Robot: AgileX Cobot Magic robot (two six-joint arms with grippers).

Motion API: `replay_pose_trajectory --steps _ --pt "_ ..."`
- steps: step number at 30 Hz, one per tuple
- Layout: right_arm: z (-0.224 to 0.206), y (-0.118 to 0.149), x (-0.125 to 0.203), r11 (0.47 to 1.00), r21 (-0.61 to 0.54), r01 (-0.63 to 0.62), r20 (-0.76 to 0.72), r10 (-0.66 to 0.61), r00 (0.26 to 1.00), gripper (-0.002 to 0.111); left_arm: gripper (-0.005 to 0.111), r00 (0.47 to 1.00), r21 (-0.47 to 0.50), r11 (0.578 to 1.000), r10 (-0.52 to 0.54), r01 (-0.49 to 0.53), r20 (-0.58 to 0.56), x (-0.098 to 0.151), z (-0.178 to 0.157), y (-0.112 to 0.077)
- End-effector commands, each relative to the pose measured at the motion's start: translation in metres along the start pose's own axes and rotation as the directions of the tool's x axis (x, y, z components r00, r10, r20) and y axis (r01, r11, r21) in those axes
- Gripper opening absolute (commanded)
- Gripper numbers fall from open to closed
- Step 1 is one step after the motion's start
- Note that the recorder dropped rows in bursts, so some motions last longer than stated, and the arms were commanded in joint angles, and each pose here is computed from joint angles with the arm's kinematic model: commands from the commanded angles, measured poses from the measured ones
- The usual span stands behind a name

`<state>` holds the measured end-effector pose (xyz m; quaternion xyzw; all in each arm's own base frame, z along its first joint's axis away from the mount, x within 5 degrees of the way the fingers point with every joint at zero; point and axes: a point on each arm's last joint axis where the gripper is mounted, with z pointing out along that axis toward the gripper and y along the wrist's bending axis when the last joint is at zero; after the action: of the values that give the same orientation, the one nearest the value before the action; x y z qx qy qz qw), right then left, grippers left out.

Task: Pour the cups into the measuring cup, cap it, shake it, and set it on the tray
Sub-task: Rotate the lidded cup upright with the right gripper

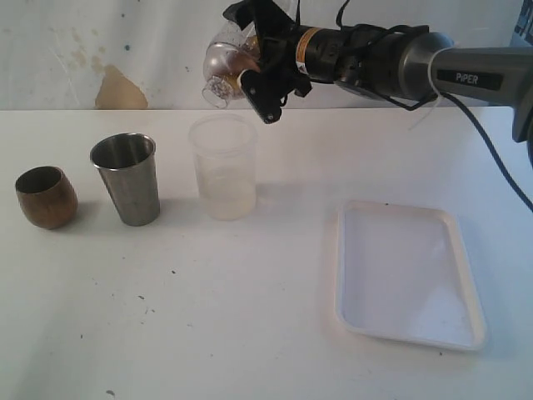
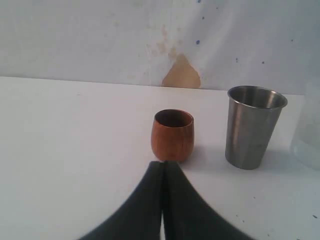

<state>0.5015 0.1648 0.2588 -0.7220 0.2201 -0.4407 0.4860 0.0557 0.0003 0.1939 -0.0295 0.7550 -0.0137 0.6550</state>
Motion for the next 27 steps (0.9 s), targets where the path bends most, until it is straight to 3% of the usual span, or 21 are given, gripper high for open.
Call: replay_pose_trajectory --steps 1,5,7,8,10,12,13,15,16,19,22,27 --pt "-0.004 -0.013 0.006 0.999 0.047 -0.022 -0.007 0.022 1.0 0.0 0.0 1.0 0.001 1.0 -0.007 0.007 0.004 0.001 0.0 0.0" --pt "-0.004 -0.012 0.006 0.99 0.041 -0.132 -0.007 0.132 0.991 0.0 0.0 1.0 0.001 1.0 -0.007 0.007 0.004 0.001 0.0 0.0" --pt "-0.004 -0.01 0.008 0.957 0.021 -0.289 -0.025 0.29 0.957 0.0 0.0 1.0 0.001 1.0 -0.007 0.007 0.004 0.001 0.0 0.0" --pt "-0.004 -0.008 0.01 0.912 0.01 -0.411 -0.047 0.411 0.91 0.0 0.0 1.0 0.001 1.0 -0.007 0.007 0.004 0.001 0.0 0.0" --pt "-0.004 -0.003 0.013 0.758 0.002 -0.652 -0.108 0.648 0.753 0.0 0.0 1.0 0.001 1.0 -0.007 0.007 0.004 0.001 0.0 0.0" --pt "-0.005 0.002 0.014 0.587 0.017 -0.809 -0.149 0.802 0.578 0.0 0.0 1.0 0.001 1.0 -0.007 0.007 0.004 0.001 0.0 0.0" --pt "-0.005 0.003 0.015 0.463 0.038 -0.885 -0.166 0.877 0.452 0.0 0.0 1.0 0.001 1.0 -0.007 0.007 0.004 0.001 0.0 0.0" --pt "-0.005 0.005 0.016 0.265 0.077 -0.961 -0.172 0.953 0.249 0.0 0.0 1.0 0.001 1.0 -0.007 0.007 0.004 0.001 0.0 0.0" --pt "-0.005 0.005 0.016 0.136 0.1 -0.986 -0.164 0.979 0.118 0.0 0.0 1.0 0.001 1.0 -0.007 0.007 0.004 0.001 0.0 0.0" --pt "-0.005 0.005 0.016 -0.102 0.137 -0.985 -0.136 0.983 -0.121 0.0 0.0 1.0 0.001 1.0 -0.007 0.007 0.004 0.001 0.0 0.0" --pt "-0.005 0.005 0.016 -0.241 0.154 -0.958 -0.115 0.959 -0.26 0.0 0.0 1.0 0.001 1.0 -0.007 0.007 0.004 0.001 0.0 0.0" --pt "-0.005 0.005 0.016 -0.386 0.17 -0.907 -0.089 0.91 -0.404 0.0 0.0 1.0 0.001 1.0 -0.007 0.007 0.004 0.001 0.0 0.0"
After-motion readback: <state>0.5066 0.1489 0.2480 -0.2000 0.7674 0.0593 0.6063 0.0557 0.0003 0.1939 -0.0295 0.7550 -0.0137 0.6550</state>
